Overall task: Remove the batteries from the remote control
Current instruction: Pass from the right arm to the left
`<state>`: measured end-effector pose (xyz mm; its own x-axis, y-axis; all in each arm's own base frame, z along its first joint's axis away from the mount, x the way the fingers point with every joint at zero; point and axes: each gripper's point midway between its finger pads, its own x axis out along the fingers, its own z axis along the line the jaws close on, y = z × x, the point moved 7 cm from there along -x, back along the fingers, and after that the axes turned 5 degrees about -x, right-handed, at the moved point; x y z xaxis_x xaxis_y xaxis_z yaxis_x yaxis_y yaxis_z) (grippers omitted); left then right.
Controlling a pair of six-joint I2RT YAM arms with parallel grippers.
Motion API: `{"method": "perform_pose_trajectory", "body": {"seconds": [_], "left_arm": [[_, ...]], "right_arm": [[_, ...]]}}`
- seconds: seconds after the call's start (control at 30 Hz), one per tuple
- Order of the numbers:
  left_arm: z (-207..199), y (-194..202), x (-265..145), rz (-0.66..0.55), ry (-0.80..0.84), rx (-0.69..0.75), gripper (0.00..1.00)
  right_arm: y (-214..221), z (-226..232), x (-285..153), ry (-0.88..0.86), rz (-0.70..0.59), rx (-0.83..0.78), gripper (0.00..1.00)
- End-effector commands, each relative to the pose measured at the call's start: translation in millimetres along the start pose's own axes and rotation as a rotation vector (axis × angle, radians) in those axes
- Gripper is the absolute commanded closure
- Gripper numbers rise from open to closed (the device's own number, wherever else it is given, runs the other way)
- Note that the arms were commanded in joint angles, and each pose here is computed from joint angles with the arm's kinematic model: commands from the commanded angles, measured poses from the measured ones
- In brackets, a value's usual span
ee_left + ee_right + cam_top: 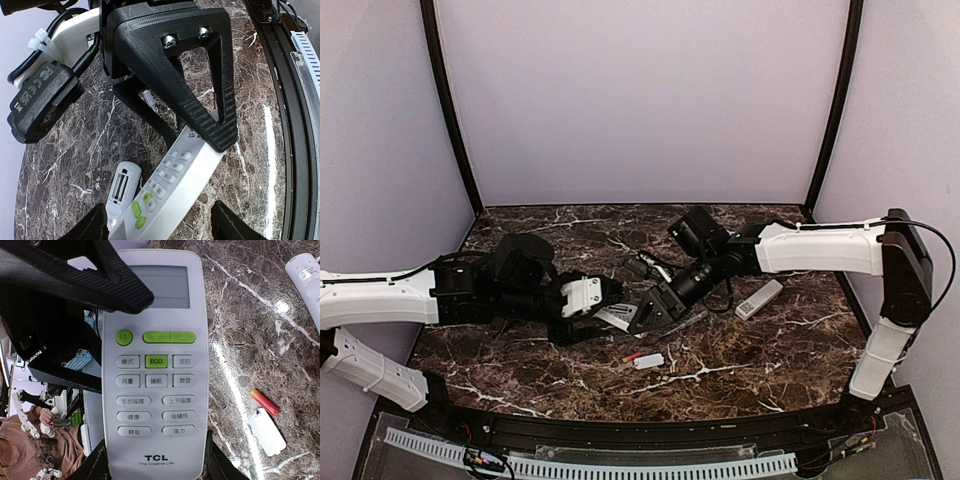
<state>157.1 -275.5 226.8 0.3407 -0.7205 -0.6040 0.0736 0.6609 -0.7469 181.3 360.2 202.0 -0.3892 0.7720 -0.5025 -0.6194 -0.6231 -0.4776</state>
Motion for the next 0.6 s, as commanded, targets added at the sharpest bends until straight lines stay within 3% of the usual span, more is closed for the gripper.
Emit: {"method": "perform_pose_trajectory", "body": {"seconds": [0.0,0.1,0.23,0.57], "left_arm": [[-1,13,4,0.063,-0.05,0.043,0.33],[-1,14,9,0.095,-0.068,0.055,0.48],[-11,18,15,0.123,-0.062,0.105,0.59],[-25,24,27,0.179,-0.057,0.174,0.64]], "right_arm": [[-8,13,2,-0.068,-0.001,-0.066,0.85],[-6,12,5,-0.07,0.014,-0.064,0.85],[-4,7,7,-0.038,0.033,-0.056,0.85],[-9,6,7,-0.022,0.052,-0.07,0.85]]}}
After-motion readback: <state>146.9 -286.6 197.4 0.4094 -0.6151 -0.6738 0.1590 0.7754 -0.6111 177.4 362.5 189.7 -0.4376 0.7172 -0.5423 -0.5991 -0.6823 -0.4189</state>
